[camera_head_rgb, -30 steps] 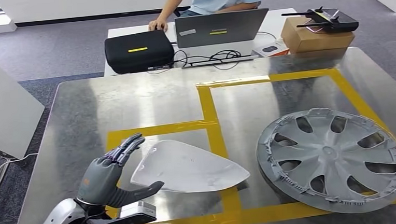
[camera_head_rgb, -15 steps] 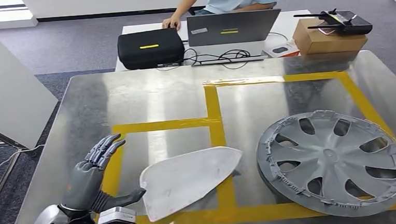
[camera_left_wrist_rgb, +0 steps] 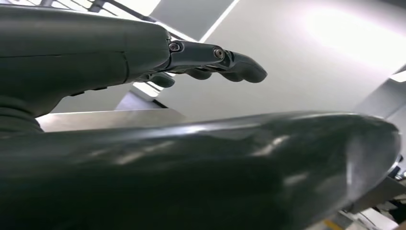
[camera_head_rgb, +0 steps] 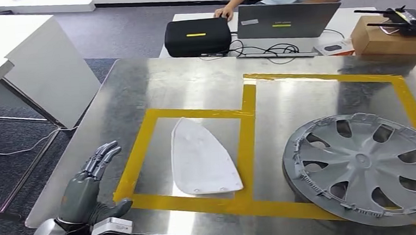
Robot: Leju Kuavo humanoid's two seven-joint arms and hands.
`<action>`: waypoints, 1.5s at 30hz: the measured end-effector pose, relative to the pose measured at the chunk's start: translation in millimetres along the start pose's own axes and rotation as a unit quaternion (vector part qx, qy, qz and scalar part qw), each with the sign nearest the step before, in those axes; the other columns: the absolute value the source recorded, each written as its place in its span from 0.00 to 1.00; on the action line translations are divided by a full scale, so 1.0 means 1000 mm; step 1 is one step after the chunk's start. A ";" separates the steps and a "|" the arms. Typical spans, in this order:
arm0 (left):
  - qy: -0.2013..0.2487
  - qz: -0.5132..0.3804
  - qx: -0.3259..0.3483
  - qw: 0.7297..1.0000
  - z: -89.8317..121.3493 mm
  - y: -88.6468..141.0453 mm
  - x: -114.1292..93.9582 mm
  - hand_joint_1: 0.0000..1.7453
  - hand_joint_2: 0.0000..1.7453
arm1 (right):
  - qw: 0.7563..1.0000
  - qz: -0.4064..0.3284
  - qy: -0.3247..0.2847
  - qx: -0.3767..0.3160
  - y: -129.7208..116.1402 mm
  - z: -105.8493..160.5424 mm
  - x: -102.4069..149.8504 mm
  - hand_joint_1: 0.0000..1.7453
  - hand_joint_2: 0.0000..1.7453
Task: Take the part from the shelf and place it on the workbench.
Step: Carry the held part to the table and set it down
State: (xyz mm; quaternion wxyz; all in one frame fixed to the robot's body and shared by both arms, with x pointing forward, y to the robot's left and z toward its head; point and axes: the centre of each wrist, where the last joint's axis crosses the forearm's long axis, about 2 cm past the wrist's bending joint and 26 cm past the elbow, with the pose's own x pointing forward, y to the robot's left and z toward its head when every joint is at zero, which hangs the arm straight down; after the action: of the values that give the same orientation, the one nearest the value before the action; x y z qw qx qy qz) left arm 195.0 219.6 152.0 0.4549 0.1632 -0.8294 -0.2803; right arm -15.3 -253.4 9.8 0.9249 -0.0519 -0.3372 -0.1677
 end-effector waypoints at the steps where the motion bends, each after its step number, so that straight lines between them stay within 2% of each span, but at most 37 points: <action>1: 0.014 0.010 0.005 1.000 0.001 0.001 -0.001 0.00 0.00 | 1.000 -0.001 0.001 0.000 0.000 0.000 0.000 0.00 0.00; 6: 0.091 0.050 0.040 0.994 0.011 0.007 -0.012 0.00 0.00 | 1.000 -0.008 0.030 0.002 -0.003 0.008 0.003 0.00 0.00; 14: 0.139 0.053 0.059 0.987 0.021 0.009 -0.024 0.00 0.00 | 1.000 -0.007 0.030 0.000 -0.007 0.015 0.007 0.00 0.00; 18: 0.208 0.074 0.093 0.971 0.032 0.009 -0.037 0.00 0.00 | 0.999 -0.012 0.037 0.000 -0.008 0.018 0.009 0.00 0.00; 26: 0.374 0.086 0.140 0.913 0.099 0.005 -0.101 0.00 0.00 | 0.999 -0.014 0.040 0.001 -0.006 0.023 0.010 0.00 0.00; 32: 0.479 0.074 0.181 0.856 0.143 0.000 -0.128 0.00 0.00 | 0.999 -0.015 0.040 0.000 -0.006 0.025 0.011 0.00 0.00; 36: 0.557 0.052 0.169 0.811 0.188 -0.011 -0.137 0.00 0.00 | 0.999 -0.010 0.041 0.004 -0.004 0.024 0.011 0.00 0.00; 40: 0.609 0.060 0.131 0.780 0.223 -0.027 -0.138 0.00 0.00 | 0.999 -0.004 0.041 0.010 -0.003 0.024 0.011 0.00 0.00; 43: 0.627 0.079 0.101 0.768 0.241 -0.039 -0.131 0.00 0.00 | 0.999 -0.001 0.032 0.008 -0.004 0.025 0.012 0.00 0.00; 45: 0.635 0.088 0.094 0.762 0.245 -0.045 -0.127 0.00 0.00 | 1.000 0.000 0.026 0.008 -0.004 0.025 0.014 0.00 0.00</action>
State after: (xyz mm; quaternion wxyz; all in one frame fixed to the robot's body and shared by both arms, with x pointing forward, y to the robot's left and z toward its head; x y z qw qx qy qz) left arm 56.6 328.8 -65.0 0.8826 0.2718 -0.3834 0.0079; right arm -21.6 -255.5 37.6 0.9337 -0.0404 -0.3142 -0.1668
